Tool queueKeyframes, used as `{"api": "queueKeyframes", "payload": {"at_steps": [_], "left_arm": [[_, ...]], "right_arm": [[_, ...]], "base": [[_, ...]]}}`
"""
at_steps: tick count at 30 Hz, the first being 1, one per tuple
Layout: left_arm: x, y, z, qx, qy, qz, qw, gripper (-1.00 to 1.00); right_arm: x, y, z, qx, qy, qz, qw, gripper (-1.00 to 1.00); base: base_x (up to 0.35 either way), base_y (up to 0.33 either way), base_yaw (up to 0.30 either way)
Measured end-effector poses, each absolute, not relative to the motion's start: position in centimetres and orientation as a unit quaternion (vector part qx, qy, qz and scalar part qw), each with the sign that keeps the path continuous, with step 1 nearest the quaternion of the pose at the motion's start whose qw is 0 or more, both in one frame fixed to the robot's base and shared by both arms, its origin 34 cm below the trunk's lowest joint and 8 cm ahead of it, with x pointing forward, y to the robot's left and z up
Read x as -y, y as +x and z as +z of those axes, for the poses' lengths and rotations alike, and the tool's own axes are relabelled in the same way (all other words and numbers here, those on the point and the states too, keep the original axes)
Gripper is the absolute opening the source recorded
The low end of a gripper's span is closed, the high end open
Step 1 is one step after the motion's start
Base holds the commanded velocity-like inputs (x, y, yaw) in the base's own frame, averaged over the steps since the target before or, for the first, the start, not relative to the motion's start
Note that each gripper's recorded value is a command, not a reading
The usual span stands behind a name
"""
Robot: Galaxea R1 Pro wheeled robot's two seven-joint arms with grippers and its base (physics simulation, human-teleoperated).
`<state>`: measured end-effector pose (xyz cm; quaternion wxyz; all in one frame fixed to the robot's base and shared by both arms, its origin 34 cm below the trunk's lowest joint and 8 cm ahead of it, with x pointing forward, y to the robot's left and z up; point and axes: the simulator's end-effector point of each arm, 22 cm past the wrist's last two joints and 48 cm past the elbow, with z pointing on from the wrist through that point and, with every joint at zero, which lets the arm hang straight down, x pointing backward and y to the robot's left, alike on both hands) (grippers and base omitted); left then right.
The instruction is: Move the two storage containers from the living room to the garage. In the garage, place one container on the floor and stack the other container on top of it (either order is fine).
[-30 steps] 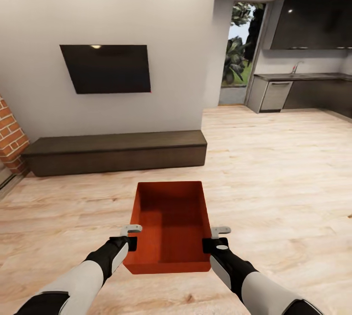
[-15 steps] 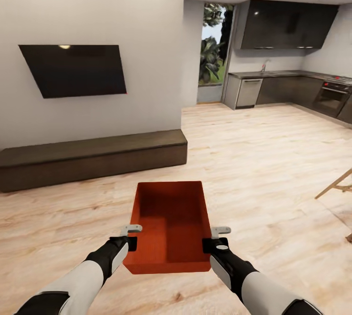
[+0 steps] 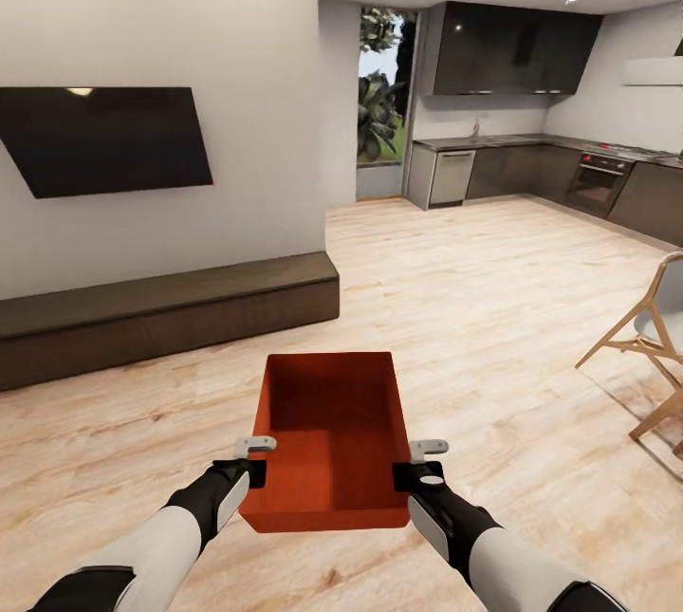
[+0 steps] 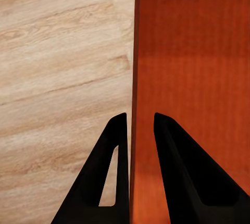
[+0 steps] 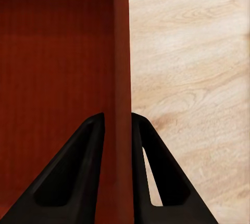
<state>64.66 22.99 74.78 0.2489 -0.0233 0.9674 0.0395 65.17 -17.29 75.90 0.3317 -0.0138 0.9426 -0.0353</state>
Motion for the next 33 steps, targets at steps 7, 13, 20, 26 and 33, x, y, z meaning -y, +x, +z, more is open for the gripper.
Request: {"api": "queueKeyframes", "payload": {"at_steps": [7, 13, 20, 26, 33], "left_arm": [[-22.99, 64.66, 74.78, -0.967, -0.023, 0.039, 0.249, -1.00], [-23.00, 64.66, 74.78, -0.967, -0.023, 0.040, 0.249, -1.00], [-23.02, 64.66, 74.78, -0.967, -0.023, 0.040, 0.249, -1.00], [-23.01, 64.66, 74.78, -0.967, -0.023, 0.040, 0.249, -1.00], [-23.00, 64.66, 74.78, -0.967, -0.023, 0.040, 0.249, -1.00]], "right_arm": [[17.29, 65.17, 75.90, -0.943, -0.014, -0.035, 0.332, -1.00], [17.28, 65.15, 75.89, -0.943, -0.014, -0.035, 0.332, -1.00], [17.27, 65.15, 75.89, -0.943, -0.014, -0.035, 0.332, -1.00], [17.27, 65.15, 75.89, -0.943, -0.014, -0.035, 0.332, -1.00], [17.28, 65.15, 75.89, -0.943, -0.014, -0.035, 0.332, -1.00]], "base": [[0.000, 0.000, -0.002], [0.000, 0.000, 0.000], [0.000, 0.000, 0.000], [0.000, 0.000, 0.000], [0.000, 0.000, 0.000]]}}
